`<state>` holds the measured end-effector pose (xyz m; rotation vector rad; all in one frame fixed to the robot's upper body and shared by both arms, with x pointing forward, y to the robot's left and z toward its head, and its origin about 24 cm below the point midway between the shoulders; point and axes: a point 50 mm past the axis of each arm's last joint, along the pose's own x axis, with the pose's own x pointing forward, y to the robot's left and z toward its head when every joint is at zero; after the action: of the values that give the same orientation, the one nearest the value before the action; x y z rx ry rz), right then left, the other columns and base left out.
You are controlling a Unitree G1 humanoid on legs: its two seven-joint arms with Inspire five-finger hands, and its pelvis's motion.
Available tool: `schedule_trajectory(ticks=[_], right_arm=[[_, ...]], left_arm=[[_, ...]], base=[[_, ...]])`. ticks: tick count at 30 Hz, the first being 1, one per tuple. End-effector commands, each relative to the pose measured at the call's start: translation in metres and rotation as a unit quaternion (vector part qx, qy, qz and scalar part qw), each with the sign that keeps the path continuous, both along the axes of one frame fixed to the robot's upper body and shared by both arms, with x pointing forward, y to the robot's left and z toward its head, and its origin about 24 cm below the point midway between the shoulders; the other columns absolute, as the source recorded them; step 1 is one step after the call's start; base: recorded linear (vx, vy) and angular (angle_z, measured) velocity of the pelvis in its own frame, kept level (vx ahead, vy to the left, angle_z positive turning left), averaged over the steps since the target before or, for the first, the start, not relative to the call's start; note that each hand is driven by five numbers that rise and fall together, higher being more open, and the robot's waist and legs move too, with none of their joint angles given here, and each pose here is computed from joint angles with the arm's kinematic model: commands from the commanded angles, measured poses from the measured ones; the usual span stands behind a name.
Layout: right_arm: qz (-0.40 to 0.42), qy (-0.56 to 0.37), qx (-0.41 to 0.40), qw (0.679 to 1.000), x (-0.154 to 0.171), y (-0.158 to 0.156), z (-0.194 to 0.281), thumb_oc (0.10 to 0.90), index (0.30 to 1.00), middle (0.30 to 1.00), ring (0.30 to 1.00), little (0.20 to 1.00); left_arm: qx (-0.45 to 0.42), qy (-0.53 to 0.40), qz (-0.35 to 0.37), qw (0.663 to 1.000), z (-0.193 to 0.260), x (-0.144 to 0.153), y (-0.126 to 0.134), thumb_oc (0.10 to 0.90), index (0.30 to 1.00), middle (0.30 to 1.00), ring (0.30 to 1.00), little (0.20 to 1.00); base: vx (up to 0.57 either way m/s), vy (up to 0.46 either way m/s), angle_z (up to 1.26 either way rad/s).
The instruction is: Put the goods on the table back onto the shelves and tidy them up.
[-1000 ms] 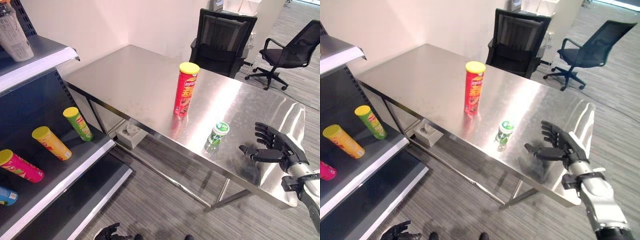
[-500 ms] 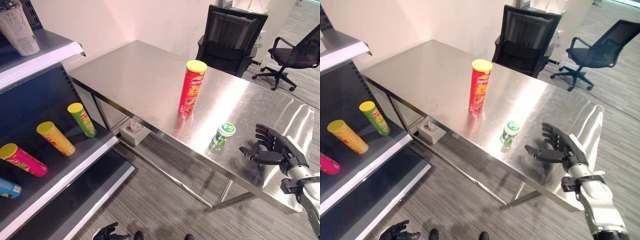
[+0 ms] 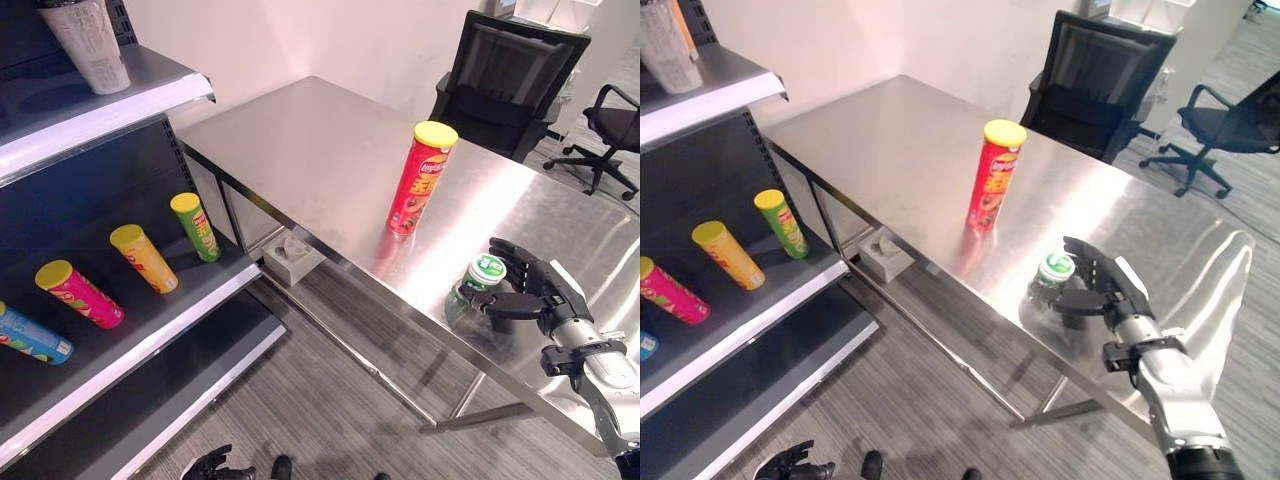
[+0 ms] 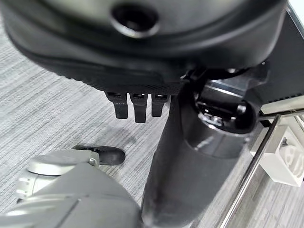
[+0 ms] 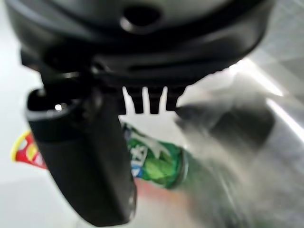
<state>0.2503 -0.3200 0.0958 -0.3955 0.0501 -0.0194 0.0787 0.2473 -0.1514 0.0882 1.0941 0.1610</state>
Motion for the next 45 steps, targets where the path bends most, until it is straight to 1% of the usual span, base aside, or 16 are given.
schedule_trajectory(ticks=[1,2,11,16,19,24,25,29,30,31,33,34,36,40,43,45], right_arm=[[0.025,-0.097,-0.068,0.993,0.019,0.005,0.051,0.414,0.321,0.321,0.321,0.321],[0.023,-0.095,-0.075,0.992,0.018,0.004,0.05,0.4,0.3,0.3,0.3,0.3],[0.025,-0.09,-0.12,0.988,0.016,0.002,0.055,0.4,0.3,0.3,0.3,0.3],[0.017,-0.118,-0.122,0.985,0.014,0.003,0.064,0.4,0.3,0.3,0.3,0.3],[0.02,-0.165,-0.117,0.979,0.012,0.008,0.081,0.4,0.3,0.3,0.3,0.3],[0.076,-0.29,-0.11,0.948,0.006,0.035,0.137,0.4,0.3,0.3,0.3,0.3],[0.076,-0.29,-0.11,0.948,0.006,0.035,0.137,0.4,0.3,0.3,0.3,0.3],[0.156,-0.408,-0.047,0.898,0.005,0.07,0.187,0.4,0.3,0.3,0.3,0.3],[0.157,-0.408,-0.047,0.898,0.005,0.071,0.187,0.4,0.3,0.3,0.3,0.3],[0.201,-0.435,-0.01,0.878,0.011,0.093,0.199,0.4,0.3,0.3,0.3,0.3],[0.248,-0.453,0.001,0.857,0.011,0.115,0.21,0.4,0.3,0.3,0.3,0.3],[0.256,-0.482,-0.012,0.837,0.005,0.12,0.226,0.4,0.3,0.3,0.3,0.3],[0.248,-0.497,-0.046,0.83,0.003,0.123,0.236,0.4,0.3,0.3,0.3,0.3],[0.227,-0.521,-0.086,0.818,0.009,0.134,0.252,0.4,0.3,0.3,0.3,0.3],[0.206,-0.517,-0.122,0.822,0.018,0.137,0.26,0.4,0.3,0.3,0.3,0.3],[0.187,-0.519,-0.123,0.825,0.024,0.135,0.263,0.4,0.3,0.3,0.3,0.3]], left_arm=[[0.031,0.013,-0.036,0.999,0.002,0.0,0.013,0.8,0.9,0.9,0.9,0.9],[0.032,0.014,-0.036,0.999,0.002,0.0,0.013,0.8,0.9,0.9,0.9,0.9],[0.037,0.008,-0.032,0.999,0.004,0.002,0.015,0.8,0.9,0.9,0.9,0.9],[0.041,0.003,-0.033,0.999,0.005,0.004,0.017,0.8,0.9,0.9,0.9,0.9],[0.045,-0.004,-0.03,0.999,0.007,0.007,0.02,0.8,0.9,0.9,0.9,0.9],[0.053,-0.013,-0.029,0.998,0.01,0.009,0.025,0.8,0.9,0.9,0.9,0.9],[0.053,-0.013,-0.029,0.998,0.01,0.009,0.025,0.8,0.9,0.9,0.9,0.9],[0.043,-0.019,-0.039,0.998,0.01,0.01,0.021,0.8,0.9,0.9,0.9,0.9],[0.043,-0.019,-0.038,0.998,0.01,0.01,0.021,0.8,0.9,0.9,0.9,0.9],[0.033,-0.016,-0.034,0.999,0.008,0.008,0.016,0.8,0.9,0.9,0.9,0.9],[0.026,-0.022,-0.029,0.999,0.008,0.009,0.013,0.8,0.9,0.9,0.9,0.9],[0.029,-0.04,-0.028,0.998,0.011,0.02,0.013,0.8,0.9,0.9,0.9,0.9],[0.03,-0.048,-0.04,0.998,0.013,0.03,0.01,0.8,0.9,0.9,0.9,0.9],[0.04,-0.039,-0.036,0.998,0.012,0.025,0.013,0.8,0.9,0.9,0.9,0.9],[0.044,-0.021,-0.038,0.998,0.008,0.016,0.013,0.8,0.9,0.9,0.9,0.9],[0.048,-0.012,-0.048,0.998,0.007,0.013,0.012,0.8,0.9,0.9,0.9,0.9]], base=[[0.01,-0.005,0.03],[0.0,-0.003,0.05],[-0.01,-0.001,0.04],[0.0,0.0,0.0],[0.0,-0.013,0.0],[-0.01,-0.066,-0.02],[-0.01,-0.068,-0.02],[-0.02,-0.166,0.05],[-0.06,-0.283,0.19],[-0.09,-0.281,0.28],[-0.2,-0.319,0.45],[-0.29,-0.197,0.71],[-0.26,-0.052,1.67],[-0.07,0.04,1.59],[0.08,0.201,0.62],[0.1,0.31,0.73]])
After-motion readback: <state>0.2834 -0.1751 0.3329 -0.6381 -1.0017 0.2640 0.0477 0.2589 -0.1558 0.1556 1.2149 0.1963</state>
